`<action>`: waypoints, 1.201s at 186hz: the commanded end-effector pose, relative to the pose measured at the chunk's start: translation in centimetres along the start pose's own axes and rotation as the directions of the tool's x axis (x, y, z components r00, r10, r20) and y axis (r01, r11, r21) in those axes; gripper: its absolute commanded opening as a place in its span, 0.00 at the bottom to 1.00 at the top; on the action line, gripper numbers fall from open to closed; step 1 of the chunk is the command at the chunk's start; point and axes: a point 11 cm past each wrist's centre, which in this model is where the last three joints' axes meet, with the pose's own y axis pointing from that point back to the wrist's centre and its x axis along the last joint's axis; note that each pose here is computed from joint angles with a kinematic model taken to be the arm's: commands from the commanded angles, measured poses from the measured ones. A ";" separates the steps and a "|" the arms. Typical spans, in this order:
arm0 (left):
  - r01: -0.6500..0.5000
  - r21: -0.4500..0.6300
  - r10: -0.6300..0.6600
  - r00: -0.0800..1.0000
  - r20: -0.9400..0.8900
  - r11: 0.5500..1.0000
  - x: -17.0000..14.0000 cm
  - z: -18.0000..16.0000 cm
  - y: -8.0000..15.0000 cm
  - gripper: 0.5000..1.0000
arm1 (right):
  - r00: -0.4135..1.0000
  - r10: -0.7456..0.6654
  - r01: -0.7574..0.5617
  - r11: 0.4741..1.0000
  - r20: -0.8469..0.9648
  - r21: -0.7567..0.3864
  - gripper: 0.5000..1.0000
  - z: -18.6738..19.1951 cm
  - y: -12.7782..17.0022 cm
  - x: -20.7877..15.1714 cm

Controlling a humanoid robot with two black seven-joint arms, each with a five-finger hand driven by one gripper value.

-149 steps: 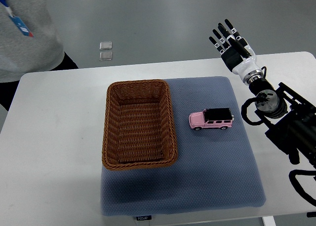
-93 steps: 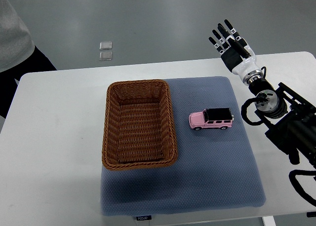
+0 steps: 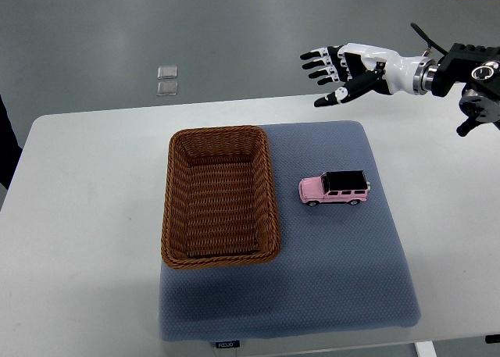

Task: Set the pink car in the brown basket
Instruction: 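Reach the right hand down over the pink toy SUV and grasp it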

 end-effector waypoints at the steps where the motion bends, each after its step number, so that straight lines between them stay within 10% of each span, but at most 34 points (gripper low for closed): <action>1: 0.002 0.000 -0.002 1.000 -0.001 1.000 -0.1 0.0 0.0 1.00 | 0.972 -0.163 0.147 0.984 -0.168 -0.103 0.82 0.6 1.0 -3.8; 121: -0.003 0.001 0.003 1.000 0.002 1.000 0.1 -0.1 0.0 1.00 | 0.929 -0.110 0.030 0.975 -0.355 -0.222 0.79 8.3 1.1 -7.5; 224: -0.003 0.001 0.003 1.000 0.002 1.000 0.1 -0.1 0.0 1.00 | 0.944 -0.088 0.003 0.966 -0.319 -0.257 0.48 11.5 0.4 -9.1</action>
